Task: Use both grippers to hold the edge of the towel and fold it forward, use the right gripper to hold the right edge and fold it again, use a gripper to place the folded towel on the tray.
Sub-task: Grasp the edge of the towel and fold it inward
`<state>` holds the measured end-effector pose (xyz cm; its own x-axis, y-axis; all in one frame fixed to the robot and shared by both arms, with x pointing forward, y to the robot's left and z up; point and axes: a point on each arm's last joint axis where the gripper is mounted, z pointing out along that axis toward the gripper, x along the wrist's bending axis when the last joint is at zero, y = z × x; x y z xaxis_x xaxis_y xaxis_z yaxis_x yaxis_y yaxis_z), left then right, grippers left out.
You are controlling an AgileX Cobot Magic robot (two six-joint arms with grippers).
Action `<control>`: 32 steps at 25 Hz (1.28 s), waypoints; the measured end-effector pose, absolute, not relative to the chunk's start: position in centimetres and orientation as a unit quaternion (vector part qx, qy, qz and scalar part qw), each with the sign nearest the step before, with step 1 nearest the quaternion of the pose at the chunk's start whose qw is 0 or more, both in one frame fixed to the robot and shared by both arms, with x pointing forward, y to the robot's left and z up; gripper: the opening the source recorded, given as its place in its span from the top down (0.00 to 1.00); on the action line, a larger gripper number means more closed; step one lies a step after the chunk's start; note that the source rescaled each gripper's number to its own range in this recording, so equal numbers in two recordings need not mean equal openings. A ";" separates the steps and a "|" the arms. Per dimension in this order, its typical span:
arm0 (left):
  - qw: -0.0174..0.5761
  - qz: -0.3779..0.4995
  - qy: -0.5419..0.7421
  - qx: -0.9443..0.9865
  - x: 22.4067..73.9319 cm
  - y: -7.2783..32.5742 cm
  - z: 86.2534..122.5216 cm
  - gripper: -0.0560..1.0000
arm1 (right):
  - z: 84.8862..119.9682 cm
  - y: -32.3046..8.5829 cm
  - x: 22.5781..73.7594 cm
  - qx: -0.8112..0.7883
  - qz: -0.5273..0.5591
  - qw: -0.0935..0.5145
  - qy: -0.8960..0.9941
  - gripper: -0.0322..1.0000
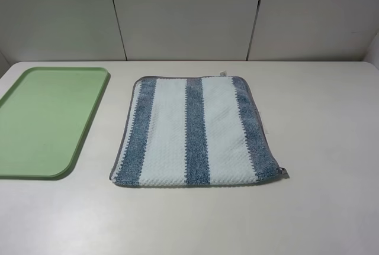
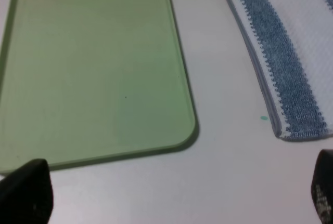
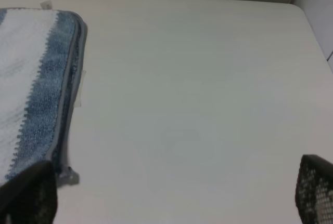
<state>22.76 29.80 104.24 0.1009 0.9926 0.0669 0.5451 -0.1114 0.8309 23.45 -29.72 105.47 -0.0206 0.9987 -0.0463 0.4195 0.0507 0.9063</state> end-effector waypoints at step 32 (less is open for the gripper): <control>0.330 0.339 0.579 0.664 22.8 29.8 104.2 0.00 | 105.5 -29.7 23.5 0.581 0.371 0.391 0.611 0.00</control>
<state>22.76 29.80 104.24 0.1004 0.9926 0.0676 0.5451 -0.1117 0.8309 23.45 -29.72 105.47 -0.0206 0.9987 -0.0463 0.4195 0.0507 0.9063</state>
